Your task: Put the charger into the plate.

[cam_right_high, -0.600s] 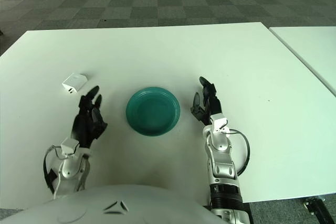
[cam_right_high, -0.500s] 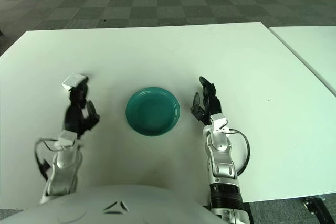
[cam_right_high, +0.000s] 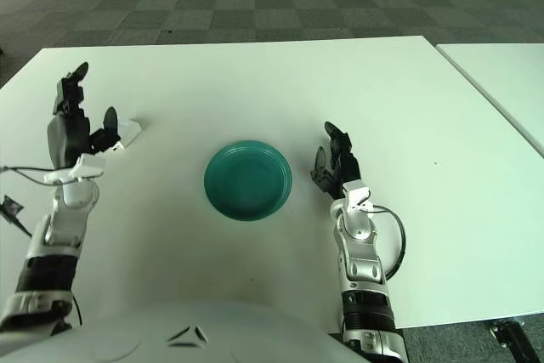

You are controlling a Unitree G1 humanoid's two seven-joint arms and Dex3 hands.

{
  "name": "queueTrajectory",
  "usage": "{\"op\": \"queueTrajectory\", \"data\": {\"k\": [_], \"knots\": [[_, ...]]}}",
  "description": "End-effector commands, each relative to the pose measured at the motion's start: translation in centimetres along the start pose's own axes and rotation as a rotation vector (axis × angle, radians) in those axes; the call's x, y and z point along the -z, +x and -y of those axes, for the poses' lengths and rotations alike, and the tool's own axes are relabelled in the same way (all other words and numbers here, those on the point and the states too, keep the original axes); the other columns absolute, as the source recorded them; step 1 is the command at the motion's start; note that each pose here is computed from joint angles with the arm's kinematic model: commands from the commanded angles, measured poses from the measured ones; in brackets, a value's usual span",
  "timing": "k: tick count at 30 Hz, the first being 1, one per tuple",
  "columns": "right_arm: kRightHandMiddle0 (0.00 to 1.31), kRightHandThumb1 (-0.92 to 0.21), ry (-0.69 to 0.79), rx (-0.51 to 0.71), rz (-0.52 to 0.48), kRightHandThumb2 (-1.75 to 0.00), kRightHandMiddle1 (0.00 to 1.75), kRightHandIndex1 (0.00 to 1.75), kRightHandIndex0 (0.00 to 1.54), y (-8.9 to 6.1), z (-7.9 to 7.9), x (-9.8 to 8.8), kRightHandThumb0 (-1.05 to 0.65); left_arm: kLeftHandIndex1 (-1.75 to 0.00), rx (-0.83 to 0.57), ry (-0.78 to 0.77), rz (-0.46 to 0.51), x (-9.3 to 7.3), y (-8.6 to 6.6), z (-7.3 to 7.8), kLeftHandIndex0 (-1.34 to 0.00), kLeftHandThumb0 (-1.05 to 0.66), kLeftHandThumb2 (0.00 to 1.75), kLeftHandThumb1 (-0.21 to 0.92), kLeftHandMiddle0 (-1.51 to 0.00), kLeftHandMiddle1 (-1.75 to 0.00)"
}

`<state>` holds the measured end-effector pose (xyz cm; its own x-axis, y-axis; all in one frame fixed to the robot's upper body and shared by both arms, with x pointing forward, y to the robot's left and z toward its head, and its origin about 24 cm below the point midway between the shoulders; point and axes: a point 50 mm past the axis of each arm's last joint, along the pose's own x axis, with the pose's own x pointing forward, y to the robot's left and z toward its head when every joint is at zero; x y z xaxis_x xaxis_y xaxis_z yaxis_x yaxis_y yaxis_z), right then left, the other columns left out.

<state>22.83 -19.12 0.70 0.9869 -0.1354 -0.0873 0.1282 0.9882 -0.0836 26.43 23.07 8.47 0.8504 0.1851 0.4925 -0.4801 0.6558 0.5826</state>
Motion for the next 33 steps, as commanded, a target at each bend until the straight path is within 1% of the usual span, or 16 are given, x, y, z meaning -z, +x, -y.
{"op": "queueTrajectory", "data": {"k": [1,5,10,12,16,21,26,30,33], "knots": [[0.0,-0.92,0.001,0.009,-0.138,-0.87,0.49,0.01,0.08,-1.0,0.3,2.5,-0.97,-0.67,0.06,0.05,-0.016,1.0,0.6,0.3,0.0,-0.95,0.66,0.92,-0.29,-0.01],[0.0,-0.92,0.002,0.006,-0.138,-0.87,0.49,0.01,0.08,-1.0,0.3,2.6,-0.97,-0.66,0.095,0.12,0.013,1.3,1.8,0.9,0.0,-1.0,0.65,0.92,-0.29,-0.01],[0.0,-0.92,0.003,0.004,-0.14,-0.87,0.49,0.01,0.08,-0.9,0.4,2.6,-0.96,-0.66,0.129,0.166,0.036,1.4,2.6,1.5,0.0,-1.04,0.65,0.92,-0.28,-0.01],[0.0,-0.92,0.004,0.004,-0.142,-0.87,0.49,0.01,0.08,-0.9,0.4,2.7,-0.96,-0.68,0.163,0.198,0.041,1.6,3.2,1.7,0.0,-1.04,0.65,0.92,-0.27,0.0],[0.0,-0.92,0.008,0.007,-0.146,-0.86,0.51,0.0,0.07,-0.8,0.6,2.8,-0.95,-0.78,0.249,0.281,0.024,2.7,4.2,2.1,0.0,-1.05,0.66,0.92,-0.26,0.0],[0.0,-0.92,0.007,0.007,-0.144,-0.86,0.52,0.0,0.07,-0.8,0.6,2.9,-0.96,-0.86,0.311,0.325,0.01,3.3,4.5,2.6,0.0,-1.05,0.67,0.92,-0.24,0.0],[0.0,-0.92,0.001,0.005,-0.149,-0.86,0.52,0.0,0.07,-0.7,0.8,3.2,-0.96,-0.96,0.423,0.357,-0.026,3.7,4.7,3.3,0.0,-1.05,0.66,0.92,-0.21,0.0],[0.0,-0.92,0.002,0.004,-0.149,-0.86,0.53,0.0,0.07,-0.7,1.0,3.4,-0.95,-1.04,0.516,0.336,-0.061,3.8,4.9,3.7,0.0,-1.05,0.66,0.92,-0.21,0.0],[0.0,-0.92,0.002,0.005,-0.145,-0.86,0.53,0.0,0.07,-0.7,1.0,3.4,-0.95,-1.06,0.562,0.318,-0.084,3.9,5.2,3.8,-0.01,-1.05,0.66,0.92,-0.21,-0.01]]}}
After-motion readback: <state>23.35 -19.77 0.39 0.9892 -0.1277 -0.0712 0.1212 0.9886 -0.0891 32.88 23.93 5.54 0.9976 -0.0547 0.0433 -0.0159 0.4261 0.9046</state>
